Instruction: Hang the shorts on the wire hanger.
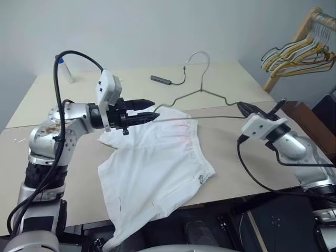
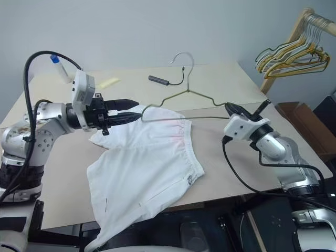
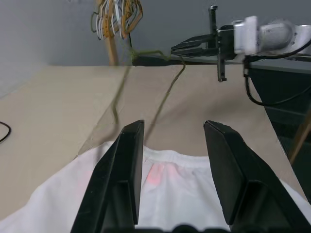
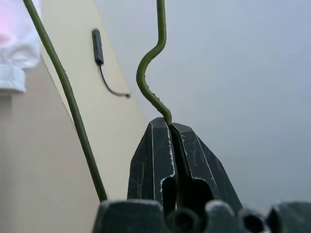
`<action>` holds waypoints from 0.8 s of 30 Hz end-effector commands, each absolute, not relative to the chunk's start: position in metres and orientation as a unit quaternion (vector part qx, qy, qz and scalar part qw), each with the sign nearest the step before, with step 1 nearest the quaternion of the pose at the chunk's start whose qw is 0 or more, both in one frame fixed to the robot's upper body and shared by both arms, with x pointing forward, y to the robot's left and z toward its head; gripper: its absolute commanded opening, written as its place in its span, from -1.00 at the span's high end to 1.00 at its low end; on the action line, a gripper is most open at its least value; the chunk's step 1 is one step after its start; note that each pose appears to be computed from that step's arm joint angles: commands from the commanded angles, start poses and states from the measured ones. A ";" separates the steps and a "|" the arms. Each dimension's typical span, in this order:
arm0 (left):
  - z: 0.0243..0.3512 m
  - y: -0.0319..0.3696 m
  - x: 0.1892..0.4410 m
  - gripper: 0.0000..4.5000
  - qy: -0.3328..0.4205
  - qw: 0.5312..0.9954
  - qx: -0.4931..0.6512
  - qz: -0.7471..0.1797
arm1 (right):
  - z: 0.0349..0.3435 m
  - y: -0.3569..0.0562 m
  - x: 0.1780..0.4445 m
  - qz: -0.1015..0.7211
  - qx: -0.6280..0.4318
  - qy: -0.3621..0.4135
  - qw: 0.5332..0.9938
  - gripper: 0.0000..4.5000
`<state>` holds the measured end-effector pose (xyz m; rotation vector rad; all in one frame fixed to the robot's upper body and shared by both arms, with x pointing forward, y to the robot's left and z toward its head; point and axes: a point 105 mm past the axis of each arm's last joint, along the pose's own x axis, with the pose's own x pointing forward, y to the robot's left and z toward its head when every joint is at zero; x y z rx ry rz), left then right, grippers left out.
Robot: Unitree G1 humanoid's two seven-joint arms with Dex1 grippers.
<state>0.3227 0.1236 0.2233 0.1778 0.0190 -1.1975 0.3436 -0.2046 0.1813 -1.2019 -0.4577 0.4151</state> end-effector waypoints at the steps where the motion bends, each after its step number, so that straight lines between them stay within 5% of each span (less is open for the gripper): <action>1: 0.218 0.120 0.328 0.06 0.040 0.809 0.085 -0.580 | 0.213 -0.199 0.334 0.177 -0.552 -0.284 0.763 0.99; 6: 0.200 0.115 0.329 -0.09 0.095 0.785 0.071 -0.608 | 0.224 -0.186 0.330 0.183 -0.545 -0.314 0.755 1.00; 13: 0.198 0.122 0.348 -0.99 0.088 0.806 0.067 -0.581 | 0.228 -0.180 0.326 0.188 -0.540 -0.324 0.754 1.00; 24: 0.224 0.147 0.273 -0.99 0.029 0.705 0.126 -0.698 | 0.216 -0.190 0.328 0.192 -0.555 -0.285 0.758 1.00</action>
